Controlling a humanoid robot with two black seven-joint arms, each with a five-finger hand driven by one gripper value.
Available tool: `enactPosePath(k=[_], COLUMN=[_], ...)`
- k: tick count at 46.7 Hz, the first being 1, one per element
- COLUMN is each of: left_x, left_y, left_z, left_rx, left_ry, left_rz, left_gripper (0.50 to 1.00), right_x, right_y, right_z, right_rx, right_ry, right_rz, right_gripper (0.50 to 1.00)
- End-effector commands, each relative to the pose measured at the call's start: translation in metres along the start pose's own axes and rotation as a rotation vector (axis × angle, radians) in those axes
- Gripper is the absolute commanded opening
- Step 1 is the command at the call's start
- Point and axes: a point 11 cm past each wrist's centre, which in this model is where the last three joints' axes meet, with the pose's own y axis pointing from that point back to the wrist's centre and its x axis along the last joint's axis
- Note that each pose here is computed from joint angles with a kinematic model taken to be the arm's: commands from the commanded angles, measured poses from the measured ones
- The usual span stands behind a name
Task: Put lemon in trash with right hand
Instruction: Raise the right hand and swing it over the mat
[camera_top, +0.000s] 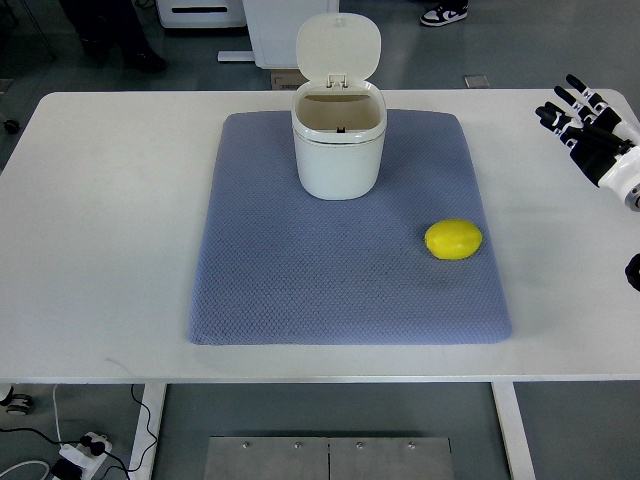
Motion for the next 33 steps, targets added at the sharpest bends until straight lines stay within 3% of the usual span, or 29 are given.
enactPosePath(k=[1,22,33], left_x=[0.000,0.000,0.000], left_y=[0.000,0.000,0.000], left_z=[0.001,0.000,0.001], left_rx=[-0.001,0.000,-0.001], left_ry=[0.000,-0.003,-0.001], left_rz=[0.000,0.000,-0.001], left_gripper=[1.000,1.000,1.000], right_x=[0.000,0.013,0.009], right_y=[-0.001,0.009,0.012], right_z=[-0.006,-0.038,-0.042], right_rx=[-0.027,-0.262,-0.297], right_ry=[0.061,0.511,0.613], right_rz=[-0.016,-0.145,-0.187], right_gripper=[1.000,1.000,1.000])
